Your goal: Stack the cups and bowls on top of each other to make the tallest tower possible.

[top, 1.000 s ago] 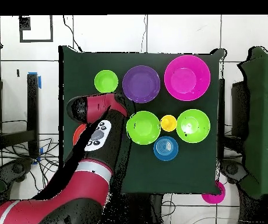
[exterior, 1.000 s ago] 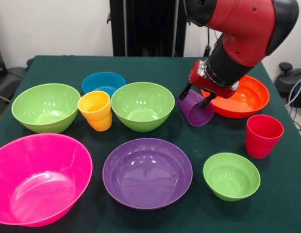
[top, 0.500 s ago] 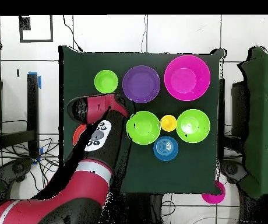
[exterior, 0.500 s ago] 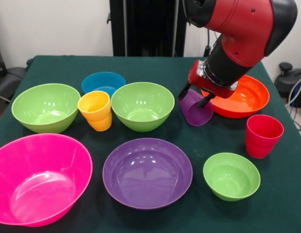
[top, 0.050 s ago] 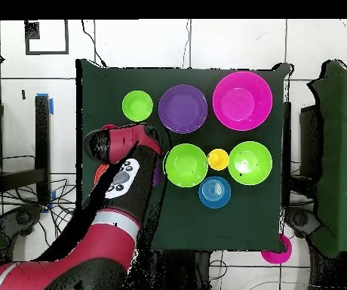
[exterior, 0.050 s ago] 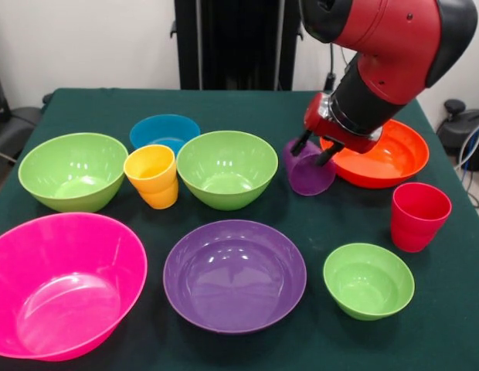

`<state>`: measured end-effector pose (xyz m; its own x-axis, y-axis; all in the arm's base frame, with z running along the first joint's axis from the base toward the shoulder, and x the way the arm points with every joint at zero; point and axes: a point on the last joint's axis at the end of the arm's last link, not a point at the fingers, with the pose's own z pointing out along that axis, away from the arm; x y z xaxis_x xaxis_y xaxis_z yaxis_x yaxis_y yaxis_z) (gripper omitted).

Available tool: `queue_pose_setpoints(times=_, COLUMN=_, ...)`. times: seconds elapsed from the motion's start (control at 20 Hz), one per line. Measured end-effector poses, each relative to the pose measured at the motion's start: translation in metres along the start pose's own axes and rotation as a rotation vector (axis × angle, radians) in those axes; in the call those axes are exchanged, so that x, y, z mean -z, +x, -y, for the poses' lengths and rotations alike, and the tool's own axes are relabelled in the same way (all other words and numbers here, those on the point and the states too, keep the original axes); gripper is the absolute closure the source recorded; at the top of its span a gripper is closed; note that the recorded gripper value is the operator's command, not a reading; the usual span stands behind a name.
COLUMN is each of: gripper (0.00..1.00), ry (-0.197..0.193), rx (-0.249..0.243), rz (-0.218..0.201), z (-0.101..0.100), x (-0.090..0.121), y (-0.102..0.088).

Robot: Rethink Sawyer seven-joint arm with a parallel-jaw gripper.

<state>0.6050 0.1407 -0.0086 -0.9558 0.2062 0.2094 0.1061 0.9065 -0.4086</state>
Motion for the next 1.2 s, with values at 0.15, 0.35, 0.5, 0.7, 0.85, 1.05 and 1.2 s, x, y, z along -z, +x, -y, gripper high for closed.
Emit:
queue_pose_setpoints(times=0.15, gripper=1.0, ry=-0.001, rx=-0.004, rz=0.0, z=-0.001, x=0.0, y=0.001)
queue_pose_setpoints(times=0.35, gripper=1.0, ry=-0.008, rx=-0.022, rz=-0.004, z=-0.002, x=0.001, y=0.001)
queue_pose_setpoints(times=0.5, gripper=1.0, ry=-0.011, rx=-0.03, rz=-0.006, z=-0.003, x=0.001, y=0.001)
queue_pose_setpoints(times=0.7, gripper=1.0, ry=-0.014, rx=-0.032, rz=-0.002, z=-0.002, x=0.003, y=0.002)
queue_pose_setpoints(times=0.85, gripper=1.0, ry=-0.031, rx=-0.039, rz=0.015, z=0.002, x=0.01, y=0.003)
queue_pose_setpoints(times=1.05, gripper=1.0, ry=-0.086, rx=-0.066, rz=0.038, z=0.014, x=0.027, y=0.006)
queue_pose_setpoints(times=1.2, gripper=1.0, ry=-0.218, rx=-0.128, rz=0.064, z=0.037, x=0.04, y=0.003)
